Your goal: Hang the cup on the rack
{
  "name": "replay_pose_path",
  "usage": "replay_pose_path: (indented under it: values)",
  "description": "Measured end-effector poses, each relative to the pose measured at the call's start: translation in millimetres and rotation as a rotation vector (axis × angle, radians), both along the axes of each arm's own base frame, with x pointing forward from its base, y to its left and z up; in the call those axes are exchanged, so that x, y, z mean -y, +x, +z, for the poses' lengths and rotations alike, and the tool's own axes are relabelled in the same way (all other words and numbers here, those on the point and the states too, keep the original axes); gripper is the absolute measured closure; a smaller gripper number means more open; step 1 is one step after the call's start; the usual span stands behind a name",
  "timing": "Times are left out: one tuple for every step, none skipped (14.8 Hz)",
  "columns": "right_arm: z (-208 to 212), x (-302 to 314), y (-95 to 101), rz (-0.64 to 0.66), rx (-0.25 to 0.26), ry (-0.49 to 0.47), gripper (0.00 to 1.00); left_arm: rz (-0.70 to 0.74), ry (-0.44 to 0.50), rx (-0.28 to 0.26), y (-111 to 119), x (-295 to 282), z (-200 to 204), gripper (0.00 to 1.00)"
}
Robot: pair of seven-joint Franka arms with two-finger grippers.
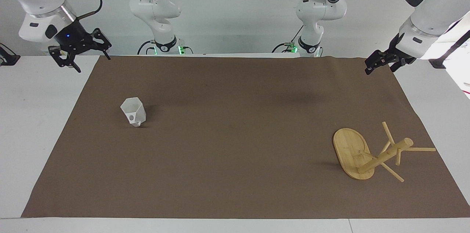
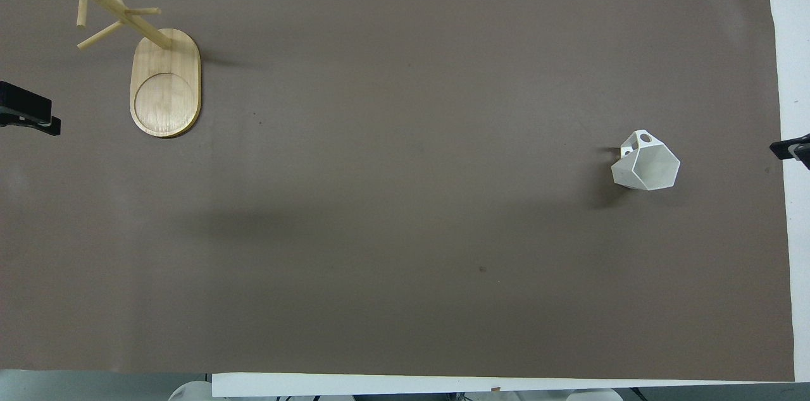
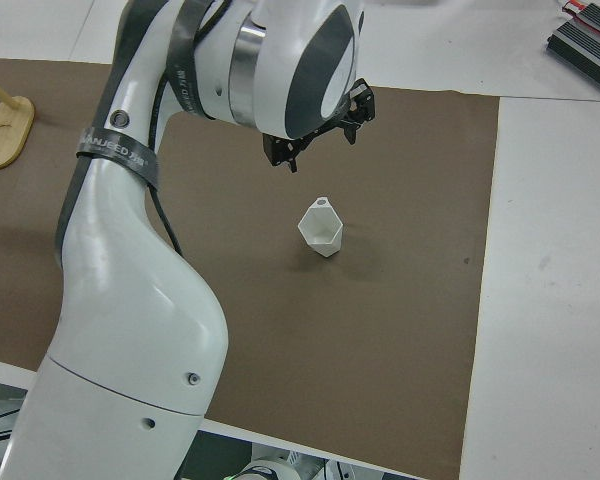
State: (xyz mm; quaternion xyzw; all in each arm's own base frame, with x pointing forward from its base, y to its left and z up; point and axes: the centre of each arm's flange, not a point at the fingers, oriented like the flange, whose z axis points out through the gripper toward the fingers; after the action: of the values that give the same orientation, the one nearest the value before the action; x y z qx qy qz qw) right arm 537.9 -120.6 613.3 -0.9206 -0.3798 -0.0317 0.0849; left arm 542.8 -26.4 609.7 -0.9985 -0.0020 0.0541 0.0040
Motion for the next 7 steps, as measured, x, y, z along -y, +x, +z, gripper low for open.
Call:
replay_pose_path:
  values:
    - [-12,17,5.9,0.087,0.026,0.062,0.0,0.0,0.0,0.0,0,0,0,0.0]
    - [-28,34,13.0,0.175,0.057,0.135,0.0,0.0,0.0,0.0,0,0,0,0.0]
    - [-47,51,19.6,0.254,0.092,0.205,0.0,0.0,0.0,0.0,0,0,0,0.0]
    - [-70,68,25.2,0.332,0.129,0.277,0.0,0.0,0.0,0.0,0,0,0,0.0]
    - [-97,84,29.2,0.411,0.163,0.35,0.0,0.0,0.0,0.0,0,0,0,0.0]
    - [-123,98,30.9,0.476,0.193,0.421,0.0,0.0,0.0,0.0,0,0,0,0.0]
    - [-150,110,30.1,0.53,0.221,0.504,0.0,0.0,0.0,0.0,0,0,0,0.0]
